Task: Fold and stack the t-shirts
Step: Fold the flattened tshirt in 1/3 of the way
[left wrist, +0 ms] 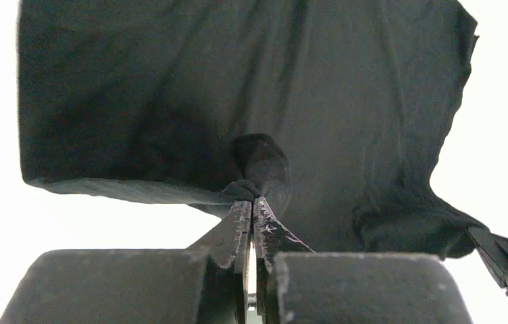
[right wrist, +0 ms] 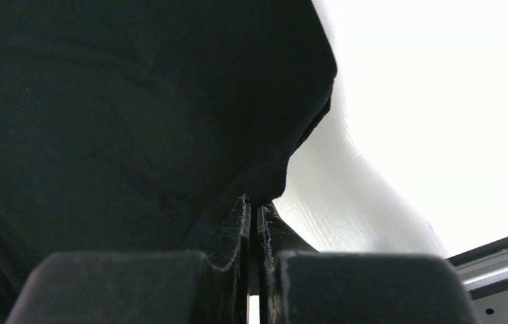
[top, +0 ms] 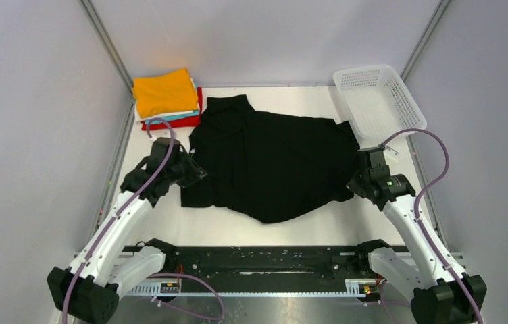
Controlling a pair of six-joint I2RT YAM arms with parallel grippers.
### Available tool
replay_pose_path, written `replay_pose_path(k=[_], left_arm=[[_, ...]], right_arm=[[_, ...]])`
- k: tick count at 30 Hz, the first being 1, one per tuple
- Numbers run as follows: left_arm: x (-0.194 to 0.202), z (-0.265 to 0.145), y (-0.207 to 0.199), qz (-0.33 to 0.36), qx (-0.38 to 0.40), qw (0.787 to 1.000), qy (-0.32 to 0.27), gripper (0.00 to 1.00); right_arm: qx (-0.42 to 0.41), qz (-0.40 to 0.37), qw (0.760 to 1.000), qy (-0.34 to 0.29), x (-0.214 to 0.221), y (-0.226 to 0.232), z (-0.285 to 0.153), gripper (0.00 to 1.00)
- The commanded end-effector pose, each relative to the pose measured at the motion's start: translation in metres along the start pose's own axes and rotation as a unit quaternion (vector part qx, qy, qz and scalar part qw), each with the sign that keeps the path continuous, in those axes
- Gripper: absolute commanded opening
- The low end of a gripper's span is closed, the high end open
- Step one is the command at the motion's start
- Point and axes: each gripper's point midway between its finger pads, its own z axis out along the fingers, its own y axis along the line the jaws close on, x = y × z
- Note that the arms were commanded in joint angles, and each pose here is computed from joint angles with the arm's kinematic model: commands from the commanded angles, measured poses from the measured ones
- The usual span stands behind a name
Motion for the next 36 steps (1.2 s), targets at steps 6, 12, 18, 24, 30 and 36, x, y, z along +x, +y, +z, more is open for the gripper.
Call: replay_pose_path(k=[6, 12, 18, 24, 30, 36], left_arm=[[-0.071, -0.026, -0.004, 0.013, -0.011, 0.992, -0.129, 0.0], [-0.11, -0.006, -0.022, 0.013, 0.02, 0.988, -0.156, 0.0], [-0.152, 0.03, -0.024, 0.025, 0.011, 0.983, -0.181, 0.0], [-0.182, 0.08, -0.035, 0.043, 0.02, 0.987, -0.156, 0.0], [-0.196, 0.141, -0.02, 0.036, -0.022, 0.993, -0.106, 0.15], [-0.196, 0.165, -0.031, 0.039, -0.01, 0.997, -0.06, 0.73]], right_arm=[[0.025, -0.011, 0.997, -0.073, -0.054, 0.005, -0.015, 0.0], [0.038, -0.019, 0.996, -0.082, -0.079, 0.019, -0.008, 0.0], [0.055, -0.019, 0.996, -0.067, -0.101, 0.035, 0.014, 0.04], [0.063, -0.01, 0.998, -0.024, -0.119, 0.062, 0.055, 0.1], [0.087, -0.011, 0.996, 0.001, -0.142, 0.083, 0.095, 0.23], [0.111, -0.029, 0.993, 0.015, -0.15, 0.084, 0.103, 0.59]])
